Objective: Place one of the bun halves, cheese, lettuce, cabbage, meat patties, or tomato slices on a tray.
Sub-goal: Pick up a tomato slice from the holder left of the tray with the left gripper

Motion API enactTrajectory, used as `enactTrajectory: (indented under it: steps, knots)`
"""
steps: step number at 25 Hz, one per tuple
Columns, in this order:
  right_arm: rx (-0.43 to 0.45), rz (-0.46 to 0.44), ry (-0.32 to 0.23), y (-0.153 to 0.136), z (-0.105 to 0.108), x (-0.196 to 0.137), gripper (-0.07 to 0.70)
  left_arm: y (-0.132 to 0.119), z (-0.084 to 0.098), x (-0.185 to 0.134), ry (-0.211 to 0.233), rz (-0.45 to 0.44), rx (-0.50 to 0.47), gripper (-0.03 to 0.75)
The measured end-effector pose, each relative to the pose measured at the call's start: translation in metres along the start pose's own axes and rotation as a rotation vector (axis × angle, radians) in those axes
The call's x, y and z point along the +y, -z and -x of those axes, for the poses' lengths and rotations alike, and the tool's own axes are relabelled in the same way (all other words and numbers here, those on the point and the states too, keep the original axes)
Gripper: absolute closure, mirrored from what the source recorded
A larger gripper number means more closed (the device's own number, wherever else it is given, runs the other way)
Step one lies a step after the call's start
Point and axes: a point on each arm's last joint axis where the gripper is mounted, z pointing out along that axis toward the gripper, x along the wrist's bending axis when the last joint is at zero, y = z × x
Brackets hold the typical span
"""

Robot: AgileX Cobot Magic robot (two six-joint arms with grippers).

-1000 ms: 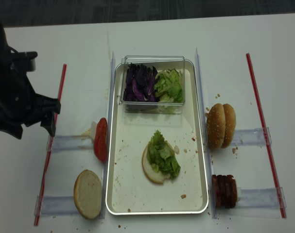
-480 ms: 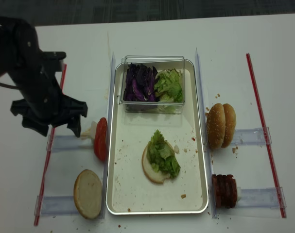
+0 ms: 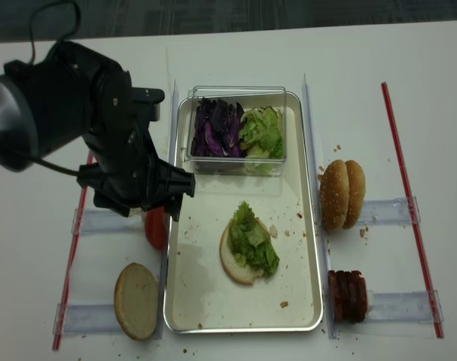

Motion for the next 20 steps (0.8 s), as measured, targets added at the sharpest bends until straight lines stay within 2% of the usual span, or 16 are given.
enactTrajectory:
  steps: [3,10,15,20]
  knots:
    - [0.000,0.000,0.000,0.000,0.000,0.000,-0.058,0.000,0.006,0.000,0.000,0.023,-0.014,0.116]
    - [0.000,0.000,0.000,0.000,0.000,0.000,-0.058,0.001,0.009,0.005,0.005,0.076,-0.038,0.116]
    - [0.000,0.000,0.000,0.000,0.000,0.000,-0.058,0.000,0.010,0.008,-0.008,0.111,-0.047,0.116]
    - [0.000,0.000,0.000,0.000,0.000,0.000,-0.058,-0.017,0.011,0.011,-0.035,0.068,-0.025,0.116]
